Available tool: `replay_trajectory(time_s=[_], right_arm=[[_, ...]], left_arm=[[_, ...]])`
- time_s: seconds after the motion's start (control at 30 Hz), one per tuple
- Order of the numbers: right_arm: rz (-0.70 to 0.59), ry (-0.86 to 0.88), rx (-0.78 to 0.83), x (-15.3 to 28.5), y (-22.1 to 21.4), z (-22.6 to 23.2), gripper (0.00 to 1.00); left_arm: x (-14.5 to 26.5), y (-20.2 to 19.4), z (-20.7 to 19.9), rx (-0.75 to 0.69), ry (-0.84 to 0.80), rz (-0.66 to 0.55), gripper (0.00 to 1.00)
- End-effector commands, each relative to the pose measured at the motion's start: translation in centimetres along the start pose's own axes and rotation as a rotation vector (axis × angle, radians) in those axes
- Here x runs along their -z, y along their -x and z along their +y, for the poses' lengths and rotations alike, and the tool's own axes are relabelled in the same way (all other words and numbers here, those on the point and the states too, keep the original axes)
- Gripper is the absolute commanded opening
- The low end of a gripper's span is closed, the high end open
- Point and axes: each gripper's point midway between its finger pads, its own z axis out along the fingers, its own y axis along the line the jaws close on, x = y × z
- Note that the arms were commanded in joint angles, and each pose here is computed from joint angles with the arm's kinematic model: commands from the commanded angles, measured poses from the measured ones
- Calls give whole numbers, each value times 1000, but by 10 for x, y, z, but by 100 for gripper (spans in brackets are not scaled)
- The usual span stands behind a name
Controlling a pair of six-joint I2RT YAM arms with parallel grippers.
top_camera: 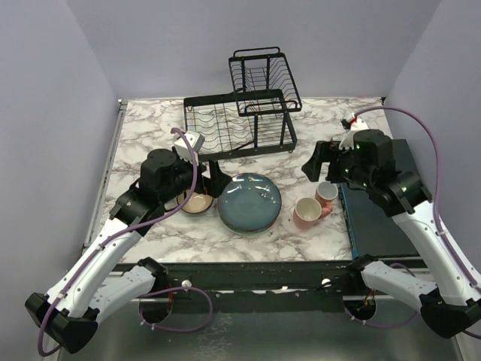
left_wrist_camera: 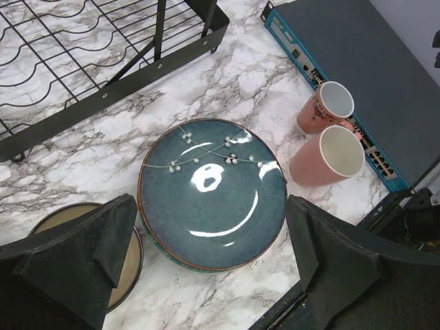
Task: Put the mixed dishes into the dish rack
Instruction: Move the dish rack to the center of the board.
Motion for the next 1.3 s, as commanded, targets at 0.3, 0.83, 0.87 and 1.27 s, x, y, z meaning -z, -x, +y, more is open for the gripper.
replay_trajectory(time_s=[0.3, 0.83, 0.87, 1.27], right_arm=[[267, -101, 13, 7, -49, -18, 82], [413, -47, -38, 3, -91, -6, 64], [420, -50, -34, 2, -93, -4, 63], [432, -99, 46, -14, -96, 15, 63]], left_arm=[[2, -1, 0, -6, -6, -9, 99], [-3, -4, 2, 1, -3, 12, 99], [-3, -4, 2, 1, -2, 13, 99], [-3, -5, 3, 2, 1, 16, 99]])
